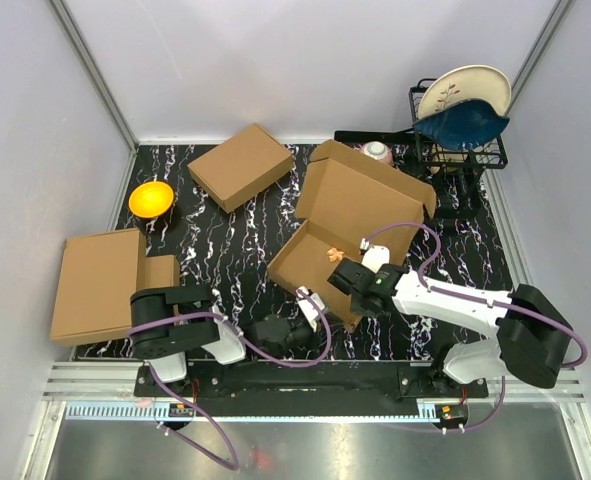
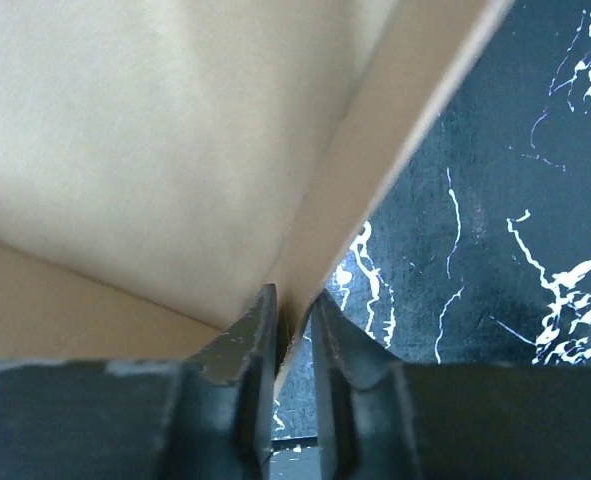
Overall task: Fold the paper box
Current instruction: Fold the paper box at the center of the board.
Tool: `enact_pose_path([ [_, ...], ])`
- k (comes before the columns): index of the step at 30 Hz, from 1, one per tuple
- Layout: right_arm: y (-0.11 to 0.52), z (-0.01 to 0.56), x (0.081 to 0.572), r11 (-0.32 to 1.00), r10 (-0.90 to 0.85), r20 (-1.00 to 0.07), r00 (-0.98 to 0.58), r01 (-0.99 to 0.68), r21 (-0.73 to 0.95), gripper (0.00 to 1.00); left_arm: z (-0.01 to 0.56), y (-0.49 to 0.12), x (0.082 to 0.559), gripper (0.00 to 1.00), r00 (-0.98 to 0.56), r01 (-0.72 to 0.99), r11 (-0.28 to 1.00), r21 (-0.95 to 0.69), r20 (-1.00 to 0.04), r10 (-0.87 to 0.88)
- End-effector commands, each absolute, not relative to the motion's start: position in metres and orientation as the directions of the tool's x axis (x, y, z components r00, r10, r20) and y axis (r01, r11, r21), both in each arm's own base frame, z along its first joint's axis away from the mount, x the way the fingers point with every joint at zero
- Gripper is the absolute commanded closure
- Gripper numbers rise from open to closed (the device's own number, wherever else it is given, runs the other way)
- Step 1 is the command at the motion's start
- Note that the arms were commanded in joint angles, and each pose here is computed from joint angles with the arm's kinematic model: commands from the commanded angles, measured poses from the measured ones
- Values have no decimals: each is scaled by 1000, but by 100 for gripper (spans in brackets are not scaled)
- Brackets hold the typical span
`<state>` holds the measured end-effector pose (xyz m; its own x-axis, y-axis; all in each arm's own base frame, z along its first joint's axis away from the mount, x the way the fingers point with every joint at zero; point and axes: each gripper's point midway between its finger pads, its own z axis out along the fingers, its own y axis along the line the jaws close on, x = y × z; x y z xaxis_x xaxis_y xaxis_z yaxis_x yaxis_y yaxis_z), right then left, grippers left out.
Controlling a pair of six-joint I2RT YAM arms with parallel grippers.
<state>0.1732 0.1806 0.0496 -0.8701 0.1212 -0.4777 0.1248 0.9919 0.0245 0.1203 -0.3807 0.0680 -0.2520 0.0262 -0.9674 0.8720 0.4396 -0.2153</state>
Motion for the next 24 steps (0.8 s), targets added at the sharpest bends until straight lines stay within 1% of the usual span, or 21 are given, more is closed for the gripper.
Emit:
enact_pose_path([
  [1,183,46,178,991,131,-483,-865,133,30,87,171,-404,109,87,-184,924,259,-280,-922,-340],
  [5,181,38,174,991,122,-466,-877,130,15,100,170,-411,101,87,-203,936,211,-282,-922,-330],
  [9,179,31,170,991,119,-452,-884,132,3,100,168,-412,95,87,-223,940,179,-290,-920,-321],
  [15,174,22,166,991,108,-435,-894,129,-19,100,175,-400,99,87,-198,937,210,-278,-921,-336],
  [18,170,12,161,991,99,-416,-904,128,-42,100,176,-404,97,86,-200,940,197,-277,-920,-338],
  [21,167,6,157,990,104,-406,-908,135,-47,100,177,-411,92,86,-225,944,157,-290,-915,-335],
  [22,168,6,158,990,107,-406,-908,136,-43,100,177,-414,84,86,-233,953,114,-282,-917,-325],
  [24,167,6,157,990,112,-410,-905,139,-37,100,177,-421,79,86,-239,956,86,-280,-916,-321],
])
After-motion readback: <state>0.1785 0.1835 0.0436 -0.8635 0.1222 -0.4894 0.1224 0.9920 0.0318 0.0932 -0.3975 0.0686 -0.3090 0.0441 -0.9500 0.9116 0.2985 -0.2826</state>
